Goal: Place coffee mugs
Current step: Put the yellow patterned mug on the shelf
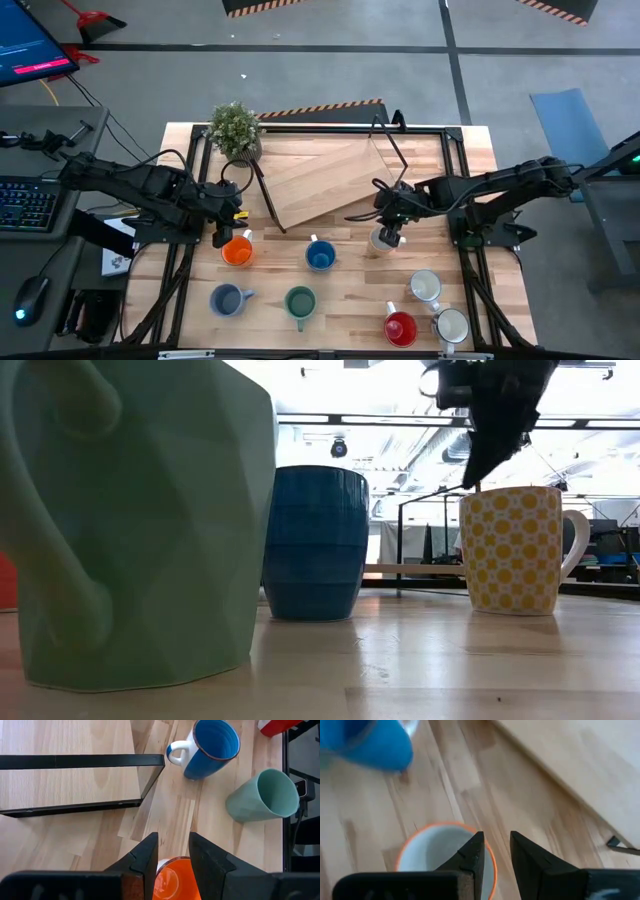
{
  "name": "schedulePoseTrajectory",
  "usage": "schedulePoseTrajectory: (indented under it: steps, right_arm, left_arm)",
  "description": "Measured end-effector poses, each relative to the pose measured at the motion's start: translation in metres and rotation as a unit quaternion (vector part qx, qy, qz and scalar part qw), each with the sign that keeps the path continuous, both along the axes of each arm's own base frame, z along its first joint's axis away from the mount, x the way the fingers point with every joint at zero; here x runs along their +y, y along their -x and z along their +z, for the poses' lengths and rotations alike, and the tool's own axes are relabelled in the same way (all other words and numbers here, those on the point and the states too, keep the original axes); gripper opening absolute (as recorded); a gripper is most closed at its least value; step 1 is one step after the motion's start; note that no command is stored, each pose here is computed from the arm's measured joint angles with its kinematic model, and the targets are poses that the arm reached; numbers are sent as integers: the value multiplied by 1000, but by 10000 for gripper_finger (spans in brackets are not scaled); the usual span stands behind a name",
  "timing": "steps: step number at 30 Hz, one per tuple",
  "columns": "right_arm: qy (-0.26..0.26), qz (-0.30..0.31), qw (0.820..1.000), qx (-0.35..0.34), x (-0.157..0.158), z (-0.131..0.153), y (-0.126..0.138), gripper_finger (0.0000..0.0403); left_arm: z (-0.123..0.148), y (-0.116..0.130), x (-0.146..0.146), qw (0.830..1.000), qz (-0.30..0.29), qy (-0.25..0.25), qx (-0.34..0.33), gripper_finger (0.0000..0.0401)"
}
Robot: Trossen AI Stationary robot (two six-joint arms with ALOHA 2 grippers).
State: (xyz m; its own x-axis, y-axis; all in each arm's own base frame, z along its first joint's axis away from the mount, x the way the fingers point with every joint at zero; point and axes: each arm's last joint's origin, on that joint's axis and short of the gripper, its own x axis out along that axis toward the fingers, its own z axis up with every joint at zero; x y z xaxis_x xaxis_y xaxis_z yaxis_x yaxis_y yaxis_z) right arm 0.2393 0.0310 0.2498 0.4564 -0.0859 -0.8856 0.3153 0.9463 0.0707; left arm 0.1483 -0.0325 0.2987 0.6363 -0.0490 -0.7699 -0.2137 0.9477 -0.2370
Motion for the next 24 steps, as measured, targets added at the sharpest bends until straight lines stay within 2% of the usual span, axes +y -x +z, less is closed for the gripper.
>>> schedulePoseTrajectory:
  steps: [5, 13, 24]
  right_arm:
    - [17, 43, 998, 41, 13, -14, -4, 73]
    - [55, 44, 996, 45, 20, -18, -6, 73]
    - [73, 51, 995, 47, 19, -19, -6, 73]
  left_arm:
    - [0, 0, 0, 1000, 0, 0, 0, 99]
    - [0, 0, 0, 1000, 0, 0, 0, 99]
    - [0, 0, 0, 1000, 0, 0, 0, 99]
